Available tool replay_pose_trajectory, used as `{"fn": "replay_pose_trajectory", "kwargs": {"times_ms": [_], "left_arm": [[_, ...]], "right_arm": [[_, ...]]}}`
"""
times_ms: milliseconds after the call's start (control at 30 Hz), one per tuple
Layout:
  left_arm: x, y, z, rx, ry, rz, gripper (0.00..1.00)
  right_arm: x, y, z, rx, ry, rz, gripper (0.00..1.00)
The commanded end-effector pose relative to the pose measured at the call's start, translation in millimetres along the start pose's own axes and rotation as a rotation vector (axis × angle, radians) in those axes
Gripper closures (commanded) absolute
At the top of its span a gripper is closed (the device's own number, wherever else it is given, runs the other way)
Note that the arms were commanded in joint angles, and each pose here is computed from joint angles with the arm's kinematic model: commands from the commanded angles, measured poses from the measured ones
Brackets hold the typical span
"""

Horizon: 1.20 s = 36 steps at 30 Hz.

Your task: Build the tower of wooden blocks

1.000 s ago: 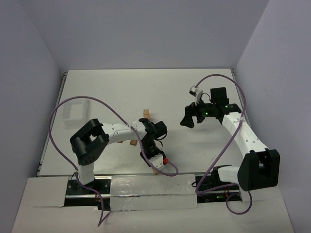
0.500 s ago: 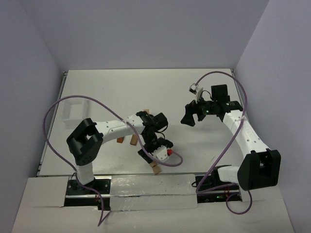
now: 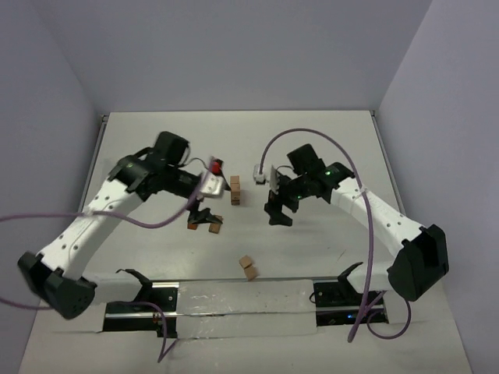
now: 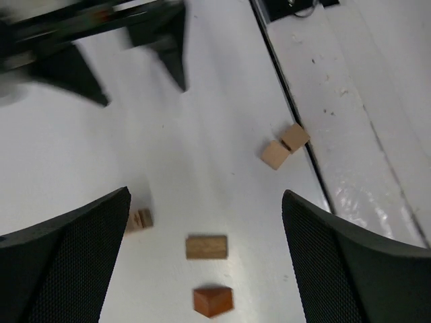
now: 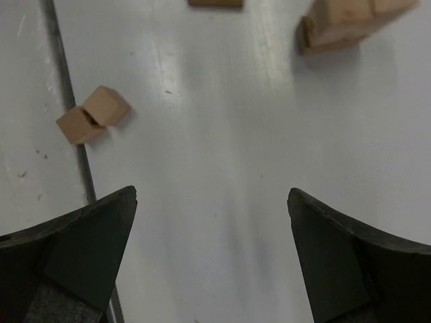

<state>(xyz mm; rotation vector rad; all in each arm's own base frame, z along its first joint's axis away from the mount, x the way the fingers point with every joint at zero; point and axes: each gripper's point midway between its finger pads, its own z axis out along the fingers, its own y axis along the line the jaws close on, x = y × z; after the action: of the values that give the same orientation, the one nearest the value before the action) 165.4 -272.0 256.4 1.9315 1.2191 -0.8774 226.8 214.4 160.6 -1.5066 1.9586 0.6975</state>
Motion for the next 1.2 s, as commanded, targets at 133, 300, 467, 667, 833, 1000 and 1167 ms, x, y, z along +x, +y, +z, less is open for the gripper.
{"fn": "replay_pose_trajectory", "kwargs": {"times_ms": [133, 300, 467, 667, 833, 1000, 1167], "left_arm": [[-1, 29, -87, -0.462, -0.326, -0.568, 0.01], [13, 27, -114, -0.638, -0.39, -0.716, 0.01], [27, 30, -126, -0.675, -0.437, -0.85, 0.01], [35, 32, -130, -0.708, -0.5, -0.881, 0.01], [37, 30, -130, -0.718, -0.503, -0.888, 0.01], [37, 31, -130, -0.721, -0.499, -0.879, 0.01], [44, 31, -130, -0.739, -0.48, -0.877, 0.01]], "right_arm": [[21, 70, 43, -0.163, 0.182, -0.404, 0.0], [24, 101, 66, -0.241, 0.215, -0.473, 0.0], [34, 125, 81, -0.283, 0.25, -0.515, 0.0], [31, 139, 97, -0.263, 0.25, -0.491, 0.0], [24, 135, 109, -0.2, 0.241, -0.482, 0.0], [29, 136, 121, -0.188, 0.271, -0.478, 0.0], [37, 142, 128, -0.203, 0.279, -0.472, 0.0]]}}
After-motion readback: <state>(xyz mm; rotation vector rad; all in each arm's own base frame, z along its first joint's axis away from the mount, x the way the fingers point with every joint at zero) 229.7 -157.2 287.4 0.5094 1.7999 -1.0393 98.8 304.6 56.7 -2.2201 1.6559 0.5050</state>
